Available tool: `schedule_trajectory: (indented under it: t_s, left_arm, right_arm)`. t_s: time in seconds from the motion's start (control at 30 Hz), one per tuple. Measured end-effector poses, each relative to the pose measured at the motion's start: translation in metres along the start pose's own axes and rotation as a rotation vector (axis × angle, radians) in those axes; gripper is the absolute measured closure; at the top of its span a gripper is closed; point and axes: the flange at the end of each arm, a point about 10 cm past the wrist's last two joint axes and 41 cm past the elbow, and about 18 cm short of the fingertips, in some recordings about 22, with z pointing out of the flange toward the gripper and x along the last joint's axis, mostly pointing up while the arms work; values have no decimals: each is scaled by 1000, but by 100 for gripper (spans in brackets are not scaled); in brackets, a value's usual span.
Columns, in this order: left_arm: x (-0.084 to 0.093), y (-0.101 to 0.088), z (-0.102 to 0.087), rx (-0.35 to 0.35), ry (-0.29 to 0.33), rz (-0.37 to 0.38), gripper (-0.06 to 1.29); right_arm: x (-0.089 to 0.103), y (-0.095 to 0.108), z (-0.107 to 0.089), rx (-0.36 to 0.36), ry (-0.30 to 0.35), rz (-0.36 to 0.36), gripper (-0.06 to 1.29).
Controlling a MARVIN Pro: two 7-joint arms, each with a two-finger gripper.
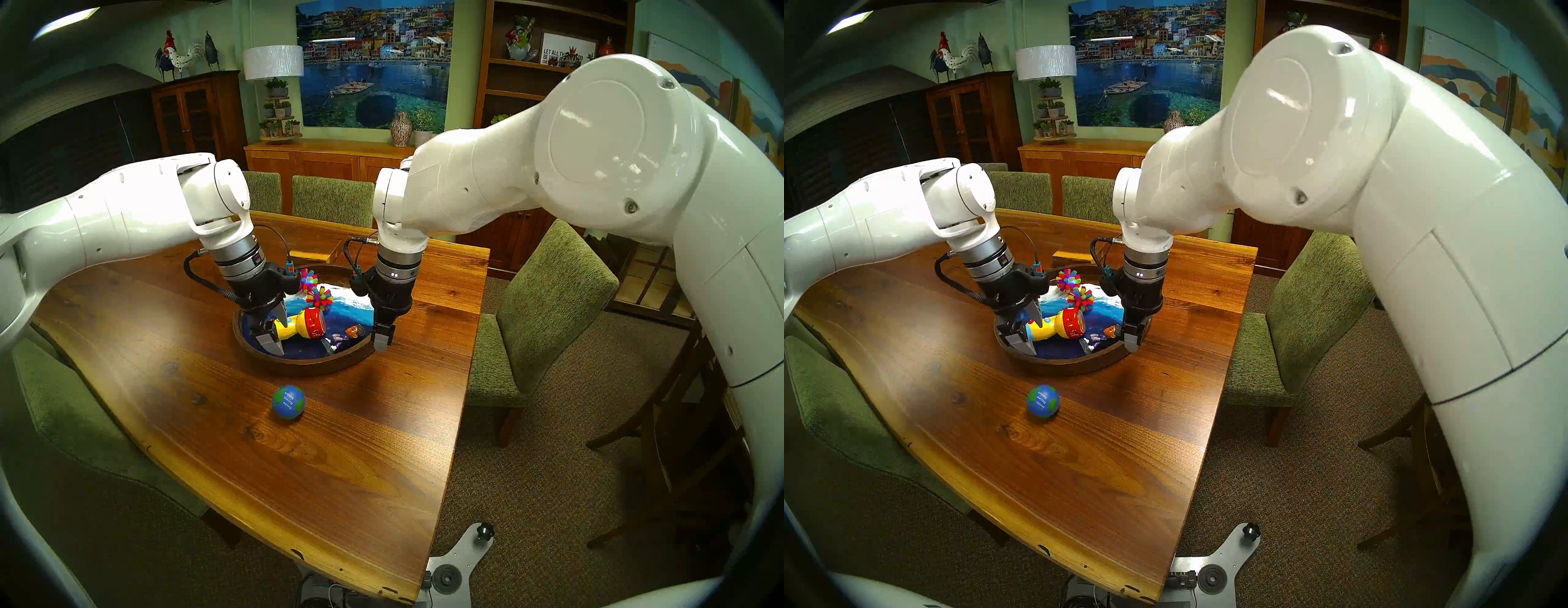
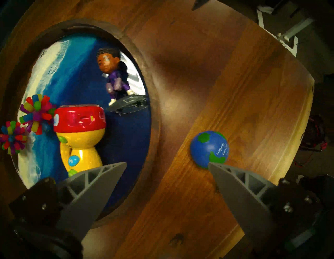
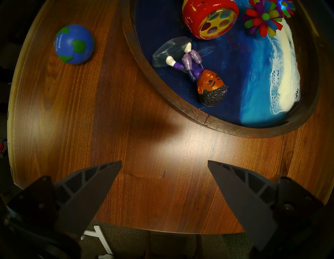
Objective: Put toys in center tray
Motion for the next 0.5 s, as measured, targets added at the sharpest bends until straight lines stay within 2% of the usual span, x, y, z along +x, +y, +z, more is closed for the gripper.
schedule_trajectory:
  t_s: [0.5]
  left_arm:
    - [-11, 55, 16, -69, -9, 92, 2]
  right_arm:
    - [0, 0, 0, 0, 0, 0, 0]
